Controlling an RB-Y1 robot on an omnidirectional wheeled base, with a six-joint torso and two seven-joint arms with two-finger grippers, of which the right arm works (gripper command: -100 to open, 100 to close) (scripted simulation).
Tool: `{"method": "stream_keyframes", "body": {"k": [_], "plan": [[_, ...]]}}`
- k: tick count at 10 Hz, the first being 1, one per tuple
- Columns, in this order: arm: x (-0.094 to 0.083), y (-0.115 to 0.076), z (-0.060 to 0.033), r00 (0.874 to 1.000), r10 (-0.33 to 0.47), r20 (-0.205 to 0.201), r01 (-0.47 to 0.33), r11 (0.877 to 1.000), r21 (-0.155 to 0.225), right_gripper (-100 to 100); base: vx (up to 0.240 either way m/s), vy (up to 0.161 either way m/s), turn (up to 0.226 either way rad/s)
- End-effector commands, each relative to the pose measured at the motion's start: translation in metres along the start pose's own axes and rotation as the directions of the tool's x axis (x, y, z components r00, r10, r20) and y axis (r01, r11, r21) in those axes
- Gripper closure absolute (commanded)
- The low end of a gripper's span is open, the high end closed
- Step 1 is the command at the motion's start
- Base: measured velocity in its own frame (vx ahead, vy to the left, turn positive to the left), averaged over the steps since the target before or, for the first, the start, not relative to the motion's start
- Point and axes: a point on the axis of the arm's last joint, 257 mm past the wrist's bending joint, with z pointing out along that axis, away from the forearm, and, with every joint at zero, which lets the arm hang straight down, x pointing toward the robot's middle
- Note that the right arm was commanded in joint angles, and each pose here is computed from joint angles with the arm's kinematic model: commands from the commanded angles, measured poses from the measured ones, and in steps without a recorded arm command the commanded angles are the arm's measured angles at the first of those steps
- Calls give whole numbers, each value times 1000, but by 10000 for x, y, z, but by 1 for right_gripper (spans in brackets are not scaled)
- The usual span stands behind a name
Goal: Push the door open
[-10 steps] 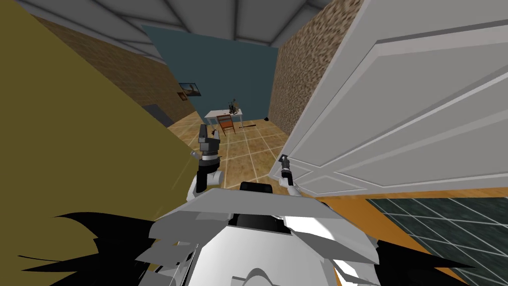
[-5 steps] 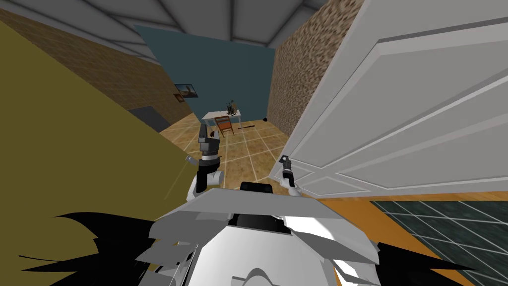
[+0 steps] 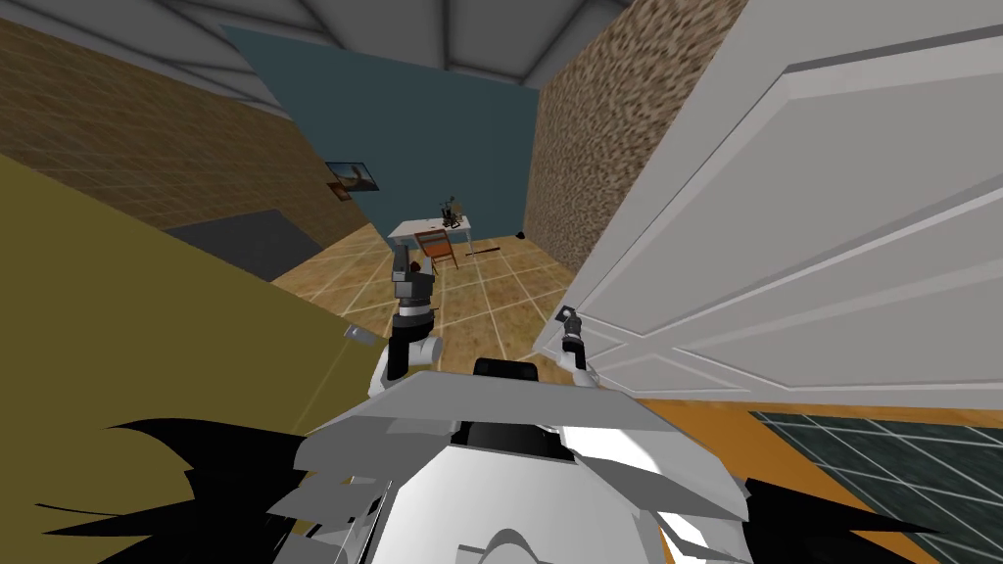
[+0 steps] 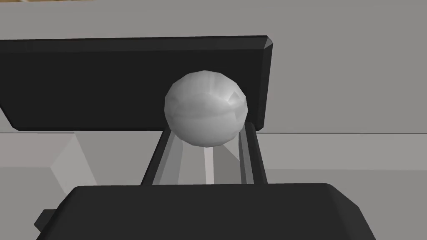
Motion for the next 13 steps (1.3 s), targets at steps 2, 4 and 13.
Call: {"method": "stream_keyframes", "body": {"k": [2, 4, 13], "plan": [[-152, 20, 38, 999, 1, 35, -1, 1000, -6, 100, 180, 42, -48], [-282, 15, 42, 998, 6, 69, -6, 1000, -4, 100, 156, 59, -75], [-776, -12, 2, 983, 12, 183, -13, 1000, 1, 100, 162, 32, -57]]}}
